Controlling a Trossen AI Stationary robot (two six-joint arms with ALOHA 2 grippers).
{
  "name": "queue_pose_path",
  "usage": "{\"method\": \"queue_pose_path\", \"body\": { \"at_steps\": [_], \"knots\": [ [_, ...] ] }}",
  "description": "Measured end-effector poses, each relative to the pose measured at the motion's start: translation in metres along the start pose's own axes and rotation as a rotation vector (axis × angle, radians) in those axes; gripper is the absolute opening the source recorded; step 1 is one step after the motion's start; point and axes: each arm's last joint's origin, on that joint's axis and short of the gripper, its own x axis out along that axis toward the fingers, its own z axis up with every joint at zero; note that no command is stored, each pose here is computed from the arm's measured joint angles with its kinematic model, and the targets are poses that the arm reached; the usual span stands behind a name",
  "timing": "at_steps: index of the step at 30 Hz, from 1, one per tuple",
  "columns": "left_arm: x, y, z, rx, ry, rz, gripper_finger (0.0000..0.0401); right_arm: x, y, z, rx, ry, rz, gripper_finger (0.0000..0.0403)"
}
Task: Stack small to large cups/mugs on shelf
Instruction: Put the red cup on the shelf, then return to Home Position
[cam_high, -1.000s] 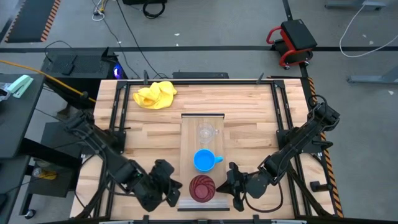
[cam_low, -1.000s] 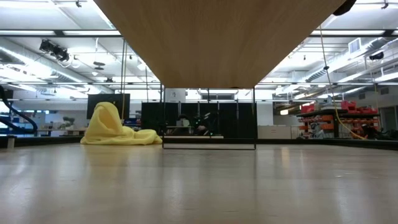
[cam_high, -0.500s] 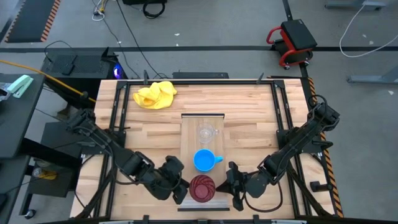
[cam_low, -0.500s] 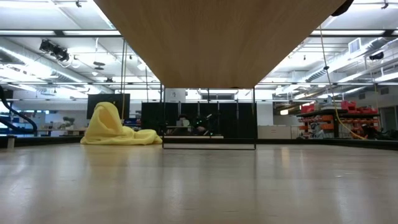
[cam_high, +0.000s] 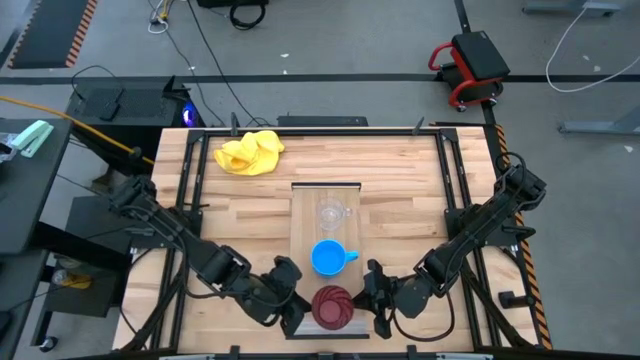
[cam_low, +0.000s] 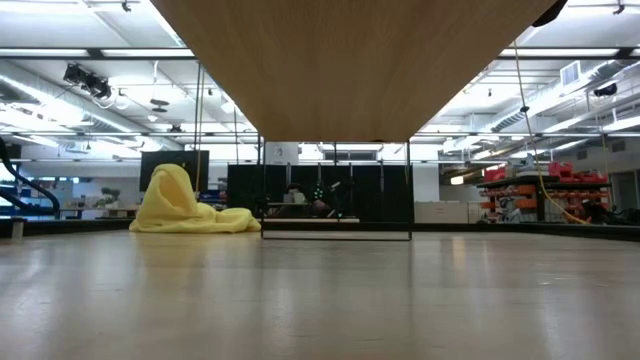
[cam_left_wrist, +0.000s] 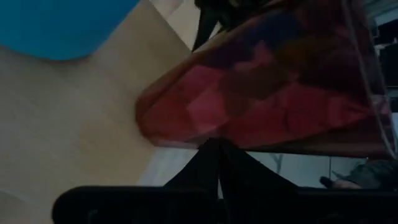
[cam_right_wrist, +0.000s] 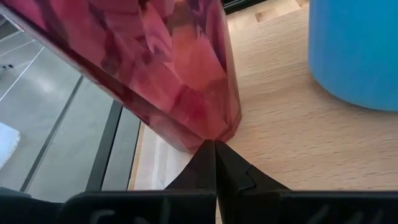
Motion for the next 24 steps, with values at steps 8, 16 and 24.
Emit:
{"method": "queue_pose_path", "body": {
  "at_steps": [8, 16, 24],
  "knots": [
    [0.001, 0.001, -0.001, 0.0, 0.004, 0.013, 0.0018, 0.0, 0.0, 0.0, 0.006, 0.0, 0.0, 0.0],
    [0.0, 0.006, -0.007, 0.03, 0.029, 0.066, 0.001, -0.012, -0.004, 0.003, 0.012, 0.032, -0.033, 0.0],
    [-0.01, 0.011, -0.016, 0.072, 0.066, 0.138, 0.0026, -0.065, -0.004, 0.027, 0.052, -0.052, -0.044, 0.0]
  ]
}}
